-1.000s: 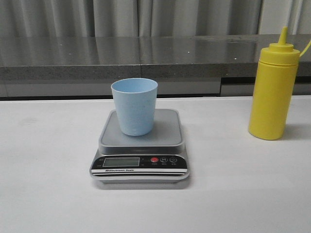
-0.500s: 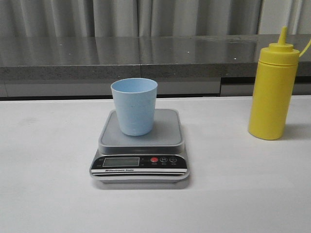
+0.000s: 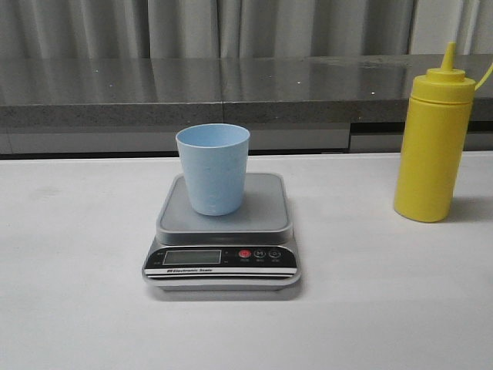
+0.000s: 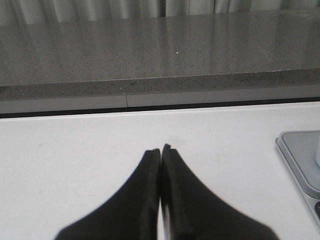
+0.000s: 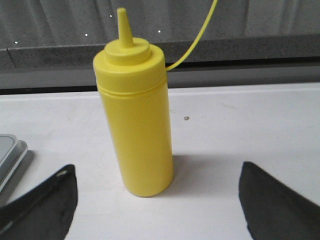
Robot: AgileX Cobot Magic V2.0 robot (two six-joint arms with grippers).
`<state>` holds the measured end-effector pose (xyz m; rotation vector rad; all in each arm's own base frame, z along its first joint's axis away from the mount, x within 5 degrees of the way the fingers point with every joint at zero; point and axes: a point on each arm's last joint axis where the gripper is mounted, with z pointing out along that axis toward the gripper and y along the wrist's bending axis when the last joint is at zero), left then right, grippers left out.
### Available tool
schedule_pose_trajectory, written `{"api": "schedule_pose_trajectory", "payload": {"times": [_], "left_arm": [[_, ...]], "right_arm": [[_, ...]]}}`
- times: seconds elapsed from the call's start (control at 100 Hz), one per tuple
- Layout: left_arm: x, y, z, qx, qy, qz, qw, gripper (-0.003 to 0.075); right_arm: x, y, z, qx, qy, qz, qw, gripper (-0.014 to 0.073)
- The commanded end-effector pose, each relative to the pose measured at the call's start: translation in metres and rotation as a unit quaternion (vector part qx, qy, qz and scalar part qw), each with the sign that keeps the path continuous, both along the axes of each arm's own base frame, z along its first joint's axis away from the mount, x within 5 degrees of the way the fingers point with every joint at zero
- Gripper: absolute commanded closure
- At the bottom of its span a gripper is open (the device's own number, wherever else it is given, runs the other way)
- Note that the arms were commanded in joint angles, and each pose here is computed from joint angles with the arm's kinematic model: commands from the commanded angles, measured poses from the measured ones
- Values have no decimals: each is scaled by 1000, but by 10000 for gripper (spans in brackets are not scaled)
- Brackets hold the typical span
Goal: Pour seasoning into cup on scale with both arms
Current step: 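Move the right gripper to the yellow bottle and grasp it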
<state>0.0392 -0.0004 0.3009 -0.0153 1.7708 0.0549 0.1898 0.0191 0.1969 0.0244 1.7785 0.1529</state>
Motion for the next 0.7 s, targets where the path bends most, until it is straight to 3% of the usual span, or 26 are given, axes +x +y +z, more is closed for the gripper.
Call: {"api": "schedule_pose_trajectory", "payload": {"times": [0.0, 0.26, 0.69], "left_arm": [[0, 0, 14, -6, -46, 4, 999, 741], [0, 0, 14, -6, -46, 4, 999, 741], [0, 0, 14, -6, -46, 4, 999, 741]], "right_arm": [[13, 2, 11, 2, -72, 4, 997, -53], [34, 10, -20, -10, -58, 34, 998, -53], [81, 20, -33, -19, -36, 57, 998, -53]]}}
